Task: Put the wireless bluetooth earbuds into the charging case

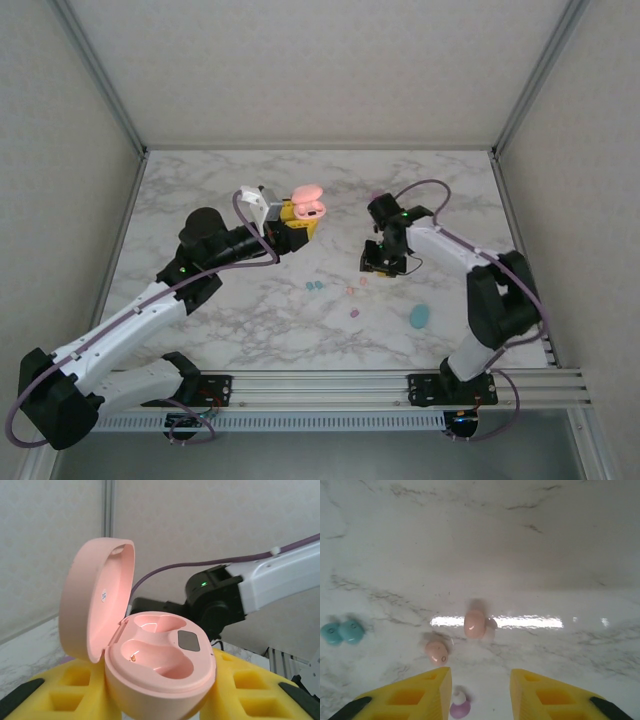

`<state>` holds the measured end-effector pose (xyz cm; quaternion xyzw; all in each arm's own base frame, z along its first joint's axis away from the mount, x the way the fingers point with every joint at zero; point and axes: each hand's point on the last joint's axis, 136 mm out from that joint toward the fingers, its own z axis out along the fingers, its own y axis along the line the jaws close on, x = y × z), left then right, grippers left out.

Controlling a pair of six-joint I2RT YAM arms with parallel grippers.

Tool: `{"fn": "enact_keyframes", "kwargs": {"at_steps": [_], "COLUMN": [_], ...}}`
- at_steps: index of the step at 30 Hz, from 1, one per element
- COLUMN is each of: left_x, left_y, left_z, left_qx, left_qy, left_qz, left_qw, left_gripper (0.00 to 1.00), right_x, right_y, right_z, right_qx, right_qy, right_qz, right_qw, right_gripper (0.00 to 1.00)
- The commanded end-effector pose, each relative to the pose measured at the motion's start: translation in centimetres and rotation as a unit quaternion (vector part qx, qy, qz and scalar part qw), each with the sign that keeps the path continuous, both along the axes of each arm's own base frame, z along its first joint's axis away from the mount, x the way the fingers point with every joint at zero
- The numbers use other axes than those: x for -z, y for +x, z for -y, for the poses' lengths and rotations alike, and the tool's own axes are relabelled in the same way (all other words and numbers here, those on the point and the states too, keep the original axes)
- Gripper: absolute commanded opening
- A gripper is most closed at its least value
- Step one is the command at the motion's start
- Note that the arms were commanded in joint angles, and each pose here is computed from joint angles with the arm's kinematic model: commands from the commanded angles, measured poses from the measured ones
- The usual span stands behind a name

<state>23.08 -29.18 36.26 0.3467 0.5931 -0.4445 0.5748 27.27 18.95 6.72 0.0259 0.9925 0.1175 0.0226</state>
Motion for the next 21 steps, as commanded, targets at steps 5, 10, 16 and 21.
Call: {"fn": "enact_keyframes", "kwargs": {"at_steps": [5,10,16,21], "left_x": [-0.5,-0.5,-0.3,-0.3], "left_y": [0.1,0.1,0.1,0.2], "left_z": [-0.3,-0.3,-0.2,-0.1], "left_qx": [-0.006,-0.007,-0.006,-0.005], "left_qy": [-0.008,-0.006,-0.002,0.000], "left_qz": [0.005,0.008,0.008,0.008], "left_qw": [1.000,1.000,1.000,1.000], "left_gripper": [0.29,0.29,0.29,0.29], "right_x": [2.0,3.1,4.0,4.1], "right_y": [1.4,1.7,1.5,1.4], "right_z": [-1.5,-1.6,-1.8,-1.1], "right_qx": [-0.038,-0.048,-0.057,-0.055], "right_qy": [-0.053,-0.078,-0.086,-0.108], "right_qz": [-0.018,-0.027,-0.041,-0.042], "right_qw": [0.998,0.995,0.994,0.992], "right_gripper": [0.35,0.34,0.33,0.33]}}
